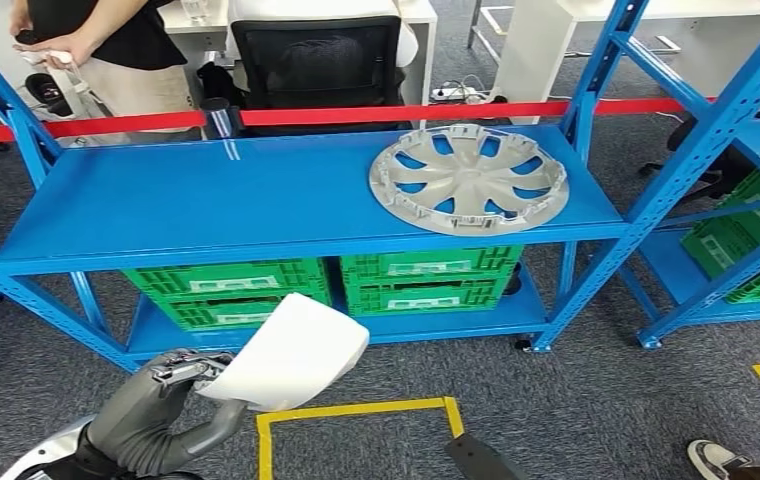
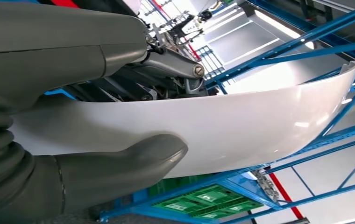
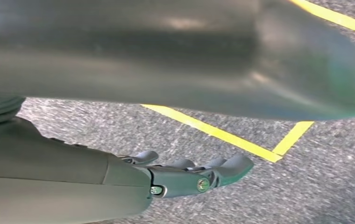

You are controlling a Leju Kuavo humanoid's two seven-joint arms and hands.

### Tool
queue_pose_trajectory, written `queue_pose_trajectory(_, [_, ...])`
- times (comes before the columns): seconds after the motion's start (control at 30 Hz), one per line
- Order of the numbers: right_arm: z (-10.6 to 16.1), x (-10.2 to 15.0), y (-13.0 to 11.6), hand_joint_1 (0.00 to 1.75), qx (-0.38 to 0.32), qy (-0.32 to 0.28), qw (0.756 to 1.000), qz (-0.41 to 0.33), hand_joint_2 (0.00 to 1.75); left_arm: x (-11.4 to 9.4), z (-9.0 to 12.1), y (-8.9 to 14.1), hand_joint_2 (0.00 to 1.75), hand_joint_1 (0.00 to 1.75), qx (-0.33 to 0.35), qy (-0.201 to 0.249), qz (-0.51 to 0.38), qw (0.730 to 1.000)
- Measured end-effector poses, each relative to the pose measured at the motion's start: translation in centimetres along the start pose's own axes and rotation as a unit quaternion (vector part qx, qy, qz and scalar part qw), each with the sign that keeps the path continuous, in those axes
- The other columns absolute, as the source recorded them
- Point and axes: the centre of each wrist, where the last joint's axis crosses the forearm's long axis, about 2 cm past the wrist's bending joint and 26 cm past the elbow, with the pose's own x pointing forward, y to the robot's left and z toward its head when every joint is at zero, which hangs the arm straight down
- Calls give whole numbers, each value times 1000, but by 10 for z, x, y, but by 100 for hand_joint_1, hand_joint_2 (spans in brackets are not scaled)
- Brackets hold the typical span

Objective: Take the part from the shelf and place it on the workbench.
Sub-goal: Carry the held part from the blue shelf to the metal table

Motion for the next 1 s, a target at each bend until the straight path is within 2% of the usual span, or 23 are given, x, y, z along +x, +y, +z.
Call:
queue_pose_trajectory(0.43, [-2, 4, 3, 0, -9, 0, 1000, -8, 0, -8, 1, 1, 175, 175, -9, 12, 7, 1000])
queue_pose_trajectory(0.77, [-3, 4, 1, 0, -21, 5, 1000, -14, 0, -8, -13, -1, 175, 175, -26, 1, 11, 1000])
queue_pose_trajectory(1.0, [-5, 3, -7, 0, -24, 7, 1000, 3, 0, -9, -14, -2, 175, 175, -23, 1, 14, 1000])
